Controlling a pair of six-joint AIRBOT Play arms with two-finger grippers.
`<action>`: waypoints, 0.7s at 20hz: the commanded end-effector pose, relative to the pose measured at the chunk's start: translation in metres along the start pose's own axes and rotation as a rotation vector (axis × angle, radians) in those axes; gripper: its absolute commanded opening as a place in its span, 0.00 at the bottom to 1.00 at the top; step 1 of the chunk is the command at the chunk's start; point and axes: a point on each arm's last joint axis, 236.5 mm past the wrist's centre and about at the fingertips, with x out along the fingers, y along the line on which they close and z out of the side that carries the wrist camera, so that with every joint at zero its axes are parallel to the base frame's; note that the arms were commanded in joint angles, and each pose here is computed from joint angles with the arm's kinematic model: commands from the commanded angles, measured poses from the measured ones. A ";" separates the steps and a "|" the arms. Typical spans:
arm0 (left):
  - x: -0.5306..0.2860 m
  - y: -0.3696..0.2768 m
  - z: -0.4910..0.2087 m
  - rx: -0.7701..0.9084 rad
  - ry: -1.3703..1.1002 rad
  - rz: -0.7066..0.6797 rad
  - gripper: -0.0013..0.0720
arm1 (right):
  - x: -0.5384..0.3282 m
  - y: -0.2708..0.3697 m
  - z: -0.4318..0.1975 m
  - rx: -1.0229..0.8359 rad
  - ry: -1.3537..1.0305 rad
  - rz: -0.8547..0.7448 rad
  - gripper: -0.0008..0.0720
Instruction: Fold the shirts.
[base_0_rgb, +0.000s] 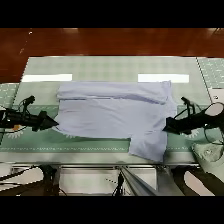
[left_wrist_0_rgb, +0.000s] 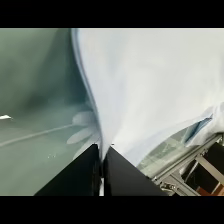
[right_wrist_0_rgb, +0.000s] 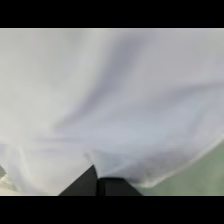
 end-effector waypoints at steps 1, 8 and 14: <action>-0.031 -0.027 0.039 0.081 -0.095 -0.024 0.05 | -0.067 0.045 0.073 -0.146 -0.293 0.040 0.05; -0.057 -0.107 0.146 0.215 -0.468 -0.065 0.05 | -0.070 0.072 0.192 -0.069 -0.533 0.128 0.05; -0.041 -0.094 0.201 0.142 -0.553 -0.014 0.05 | -0.040 0.069 0.268 -0.030 -0.569 0.124 0.05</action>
